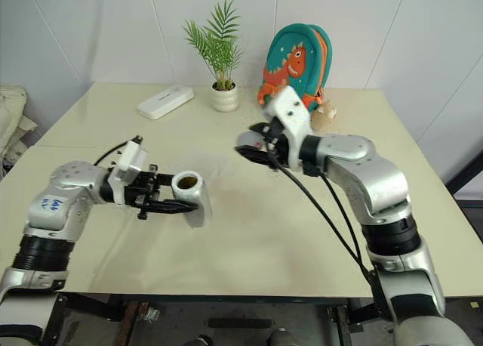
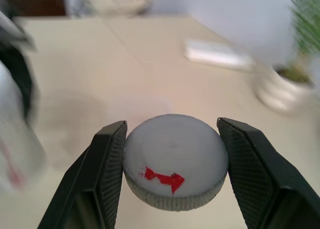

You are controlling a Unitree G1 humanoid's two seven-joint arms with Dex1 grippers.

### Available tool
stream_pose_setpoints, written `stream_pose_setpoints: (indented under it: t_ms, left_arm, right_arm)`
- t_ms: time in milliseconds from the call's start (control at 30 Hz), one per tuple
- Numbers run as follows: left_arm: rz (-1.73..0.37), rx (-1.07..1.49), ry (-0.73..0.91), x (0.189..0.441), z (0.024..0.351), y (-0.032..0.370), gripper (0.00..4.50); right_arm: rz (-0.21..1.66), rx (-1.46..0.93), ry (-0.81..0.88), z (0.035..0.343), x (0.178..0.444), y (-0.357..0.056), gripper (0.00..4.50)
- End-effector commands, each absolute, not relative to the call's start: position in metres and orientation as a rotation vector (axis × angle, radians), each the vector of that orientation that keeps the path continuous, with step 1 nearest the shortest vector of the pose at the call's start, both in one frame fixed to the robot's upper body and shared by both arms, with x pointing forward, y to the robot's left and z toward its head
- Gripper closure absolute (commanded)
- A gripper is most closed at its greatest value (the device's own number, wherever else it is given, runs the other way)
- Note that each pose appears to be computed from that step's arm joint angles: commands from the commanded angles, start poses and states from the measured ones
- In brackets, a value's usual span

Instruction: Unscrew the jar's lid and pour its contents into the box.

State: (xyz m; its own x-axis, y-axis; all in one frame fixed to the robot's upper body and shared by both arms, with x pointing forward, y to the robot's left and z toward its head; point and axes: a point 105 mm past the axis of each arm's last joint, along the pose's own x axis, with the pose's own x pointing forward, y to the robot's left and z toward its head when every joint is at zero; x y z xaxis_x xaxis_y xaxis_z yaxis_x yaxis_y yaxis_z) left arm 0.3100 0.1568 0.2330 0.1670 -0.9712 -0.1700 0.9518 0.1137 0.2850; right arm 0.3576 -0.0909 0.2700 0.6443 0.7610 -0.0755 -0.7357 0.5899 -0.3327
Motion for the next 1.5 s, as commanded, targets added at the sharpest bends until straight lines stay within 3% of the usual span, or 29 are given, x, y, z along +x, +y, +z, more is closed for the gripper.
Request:
stream_pose_setpoints:
  t_ms: [33, 300, 567, 600, 767, 967, 1167, 1500]
  left_arm:
    - [-1.268, 0.356, -0.119, 0.313, 0.247, 0.18, 2.47]
    - [-1.042, 0.293, -0.186, 0.326, 0.26, 0.209, 2.47]
    - [-0.907, 0.252, -0.197, 0.335, 0.258, 0.227, 2.47]
    - [-0.899, 0.249, -0.198, 0.336, 0.257, 0.228, 2.47]
    - [-0.866, 0.243, -0.205, 0.34, 0.259, 0.232, 2.47]
    - [-0.834, 0.25, -0.214, 0.347, 0.26, 0.238, 2.47]
    - [-0.704, 0.335, -0.227, 0.37, 0.267, 0.255, 2.47]
    - [-0.505, 0.87, -0.15, 0.428, 0.263, 0.247, 2.47]
  right_arm:
    - [0.735, -0.317, -0.036, 0.247, 0.363, -0.121, 1.96]
    - [0.597, -0.167, 0.108, 0.172, 0.36, -0.139, 1.96]
    - [0.615, -0.1, 0.188, 0.134, 0.344, -0.134, 1.96]
    - [0.625, -0.095, 0.191, 0.134, 0.343, -0.133, 1.61]
    - [0.652, -0.108, 0.169, 0.143, 0.34, -0.131, 0.01]
    - [0.762, -0.173, 0.099, 0.166, 0.327, -0.131, 0.01]
    - [1.02, -0.165, -0.017, 0.208, 0.288, -0.132, 0.01]
    - [1.079, -0.21, -0.141, 0.25, 0.285, -0.131, 0.01]
